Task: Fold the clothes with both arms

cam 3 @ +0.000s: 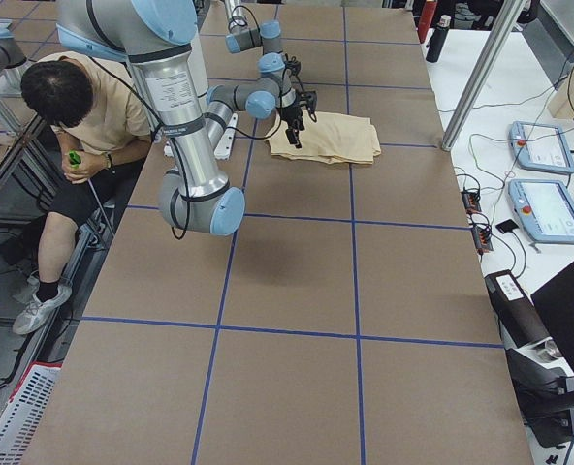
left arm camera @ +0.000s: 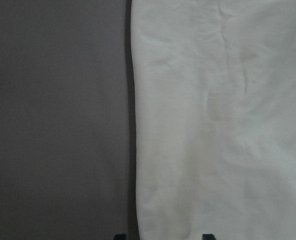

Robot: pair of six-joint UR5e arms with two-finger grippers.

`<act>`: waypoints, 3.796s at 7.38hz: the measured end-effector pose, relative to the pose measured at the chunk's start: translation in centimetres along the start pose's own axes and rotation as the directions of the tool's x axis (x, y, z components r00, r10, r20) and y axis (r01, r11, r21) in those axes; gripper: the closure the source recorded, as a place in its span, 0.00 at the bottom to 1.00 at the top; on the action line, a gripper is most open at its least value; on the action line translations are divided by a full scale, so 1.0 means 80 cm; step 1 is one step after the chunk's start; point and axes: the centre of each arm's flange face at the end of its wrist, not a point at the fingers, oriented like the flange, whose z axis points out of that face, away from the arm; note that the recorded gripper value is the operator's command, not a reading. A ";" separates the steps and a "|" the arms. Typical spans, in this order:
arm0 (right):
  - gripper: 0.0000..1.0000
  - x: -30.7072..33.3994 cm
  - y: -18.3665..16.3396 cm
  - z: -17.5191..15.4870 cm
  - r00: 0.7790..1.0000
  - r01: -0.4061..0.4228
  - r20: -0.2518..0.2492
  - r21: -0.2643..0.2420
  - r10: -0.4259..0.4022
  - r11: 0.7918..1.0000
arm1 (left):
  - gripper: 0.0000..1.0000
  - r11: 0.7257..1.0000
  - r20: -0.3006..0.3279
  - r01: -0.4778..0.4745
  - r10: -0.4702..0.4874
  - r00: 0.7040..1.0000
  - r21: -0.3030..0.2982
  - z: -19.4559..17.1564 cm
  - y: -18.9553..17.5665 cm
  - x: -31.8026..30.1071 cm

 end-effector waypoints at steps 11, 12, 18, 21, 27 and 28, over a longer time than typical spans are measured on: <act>0.02 -0.013 0.039 0.012 1.000 -0.014 -0.008 0.005 0.014 1.000 | 1.00 1.000 -0.004 -0.003 0.003 1.000 -0.006 0.009 0.001 0.011; 0.10 -0.021 0.064 0.021 0.998 -0.053 -0.012 0.018 0.054 0.998 | 1.00 1.000 -0.004 -0.003 0.003 1.000 -0.005 0.009 0.001 0.010; 0.41 -0.040 0.129 0.093 0.997 -0.077 0.006 0.120 0.077 0.990 | 1.00 1.000 -0.001 -0.003 0.003 1.000 -0.006 0.009 0.003 0.009; 0.50 -0.039 0.130 0.097 0.998 -0.057 -0.007 0.124 0.058 0.991 | 1.00 1.000 0.002 -0.001 0.001 1.000 -0.006 0.010 0.004 0.006; 0.56 -0.037 0.132 0.103 0.998 -0.049 -0.020 0.126 0.052 0.991 | 1.00 1.000 0.001 0.008 -0.008 1.000 -0.005 0.009 0.004 0.007; 0.60 -0.037 0.132 0.105 0.999 -0.046 -0.023 0.128 0.049 0.991 | 1.00 1.000 0.001 0.008 -0.008 1.000 -0.005 0.009 0.004 0.007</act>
